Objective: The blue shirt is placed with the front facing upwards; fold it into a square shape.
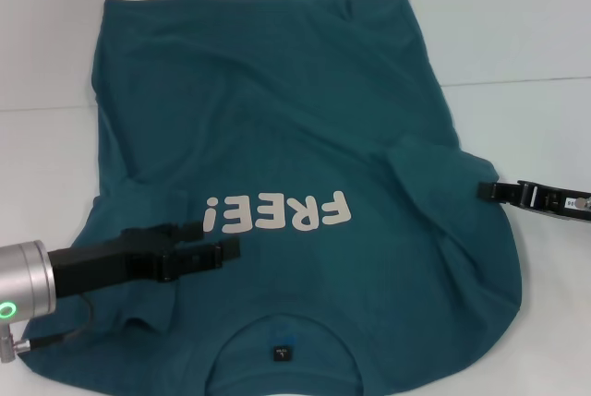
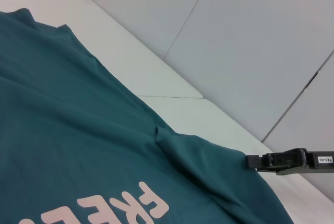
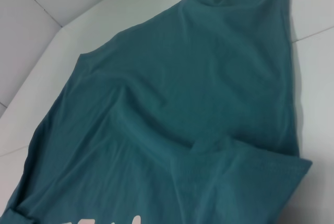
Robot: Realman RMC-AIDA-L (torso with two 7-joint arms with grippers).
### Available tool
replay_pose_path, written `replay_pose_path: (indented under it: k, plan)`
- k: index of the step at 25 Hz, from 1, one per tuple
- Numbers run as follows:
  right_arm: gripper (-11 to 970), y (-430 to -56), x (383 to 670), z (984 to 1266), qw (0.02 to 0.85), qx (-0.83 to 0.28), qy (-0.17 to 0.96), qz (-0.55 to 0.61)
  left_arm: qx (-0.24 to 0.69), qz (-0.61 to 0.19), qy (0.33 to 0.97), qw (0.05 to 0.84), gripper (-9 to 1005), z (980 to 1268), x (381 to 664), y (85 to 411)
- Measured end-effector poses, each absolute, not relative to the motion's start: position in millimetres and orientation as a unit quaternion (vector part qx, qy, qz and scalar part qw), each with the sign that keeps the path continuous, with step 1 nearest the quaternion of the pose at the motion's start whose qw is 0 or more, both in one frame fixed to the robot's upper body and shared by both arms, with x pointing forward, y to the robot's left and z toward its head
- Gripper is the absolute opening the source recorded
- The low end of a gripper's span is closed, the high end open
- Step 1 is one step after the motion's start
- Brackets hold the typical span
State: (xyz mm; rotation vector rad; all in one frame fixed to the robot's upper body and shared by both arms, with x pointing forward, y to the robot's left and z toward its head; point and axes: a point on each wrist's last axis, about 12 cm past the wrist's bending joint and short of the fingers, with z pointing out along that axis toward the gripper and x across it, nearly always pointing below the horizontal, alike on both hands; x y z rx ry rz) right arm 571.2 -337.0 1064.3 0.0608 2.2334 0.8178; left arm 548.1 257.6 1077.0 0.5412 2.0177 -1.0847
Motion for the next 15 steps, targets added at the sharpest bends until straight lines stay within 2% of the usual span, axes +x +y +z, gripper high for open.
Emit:
replay_pose_path:
  k: [6, 10, 15]
  plan:
    - [251, -334.2, 573.4, 1062.3, 0.37, 0.022, 0.874, 0.315, 0.214, -0.425, 0.791, 0.385, 888, 1077.9, 549.4, 256.7]
    - [49, -333.5, 573.7, 1061.6, 0.37, 0.017, 0.875, 0.313, 0.214, -0.425, 0.791, 0.385, 888, 1078.1, 549.6, 257.1]
    - [11, -333.4, 571.9, 1062.1, 0.373, 0.008, 0.872, 0.316, 0.214, -0.425, 0.791, 0.385, 888, 1078.1, 549.6, 257.3]
